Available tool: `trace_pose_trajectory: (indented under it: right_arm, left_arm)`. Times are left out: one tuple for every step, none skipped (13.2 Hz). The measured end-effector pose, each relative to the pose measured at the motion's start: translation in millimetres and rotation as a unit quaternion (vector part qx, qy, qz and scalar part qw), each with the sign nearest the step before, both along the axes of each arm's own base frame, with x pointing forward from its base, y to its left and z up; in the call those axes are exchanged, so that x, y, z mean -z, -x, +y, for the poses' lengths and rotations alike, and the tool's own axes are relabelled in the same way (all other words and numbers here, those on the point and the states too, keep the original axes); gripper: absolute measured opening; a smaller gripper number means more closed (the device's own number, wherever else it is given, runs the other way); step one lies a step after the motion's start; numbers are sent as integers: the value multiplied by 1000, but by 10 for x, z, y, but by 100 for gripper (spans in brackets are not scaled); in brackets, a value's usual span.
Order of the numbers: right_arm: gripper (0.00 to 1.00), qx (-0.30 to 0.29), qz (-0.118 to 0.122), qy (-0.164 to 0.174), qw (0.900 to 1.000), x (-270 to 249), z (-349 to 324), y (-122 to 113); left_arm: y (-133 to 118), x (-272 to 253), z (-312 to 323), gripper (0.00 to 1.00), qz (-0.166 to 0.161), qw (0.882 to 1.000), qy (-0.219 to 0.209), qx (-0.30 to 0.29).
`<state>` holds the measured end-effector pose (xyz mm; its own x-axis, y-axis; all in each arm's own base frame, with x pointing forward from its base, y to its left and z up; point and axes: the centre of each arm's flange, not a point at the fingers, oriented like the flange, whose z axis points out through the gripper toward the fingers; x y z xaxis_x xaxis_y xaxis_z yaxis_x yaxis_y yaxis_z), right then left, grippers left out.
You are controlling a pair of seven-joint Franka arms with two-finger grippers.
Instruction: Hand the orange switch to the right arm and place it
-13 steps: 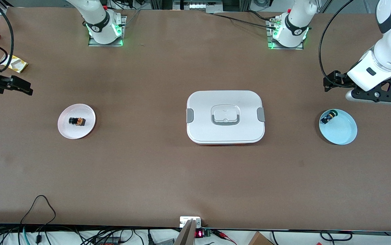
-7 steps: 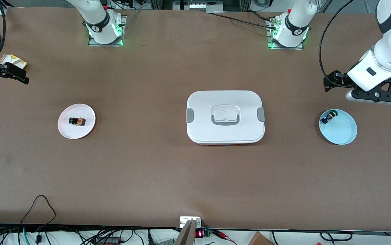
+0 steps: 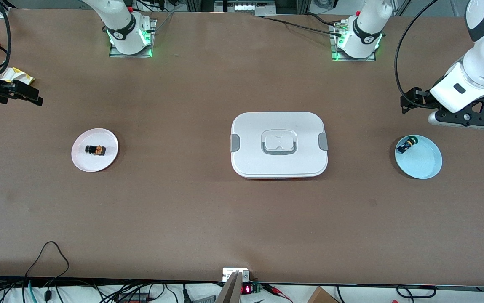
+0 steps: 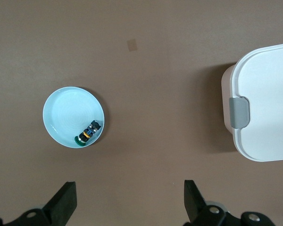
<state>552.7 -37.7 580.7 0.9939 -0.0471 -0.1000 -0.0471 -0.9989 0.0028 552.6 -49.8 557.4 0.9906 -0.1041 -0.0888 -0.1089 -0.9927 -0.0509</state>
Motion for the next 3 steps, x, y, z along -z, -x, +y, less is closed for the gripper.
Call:
trace_pose_trajectory:
  right_arm:
    - [100,0,-2,0,1000,-25,0,-3]
    - [100,0,-4,0,1000,-38,1,-5]
    - [100,0,-5,0,1000,-44,5,-6]
  left_arm:
    - [0,0,0,100,0,1000,0,0]
    - [0,0,0,100,0,1000,0,0]
    - [0,0,0,100,0,1000,0,0]
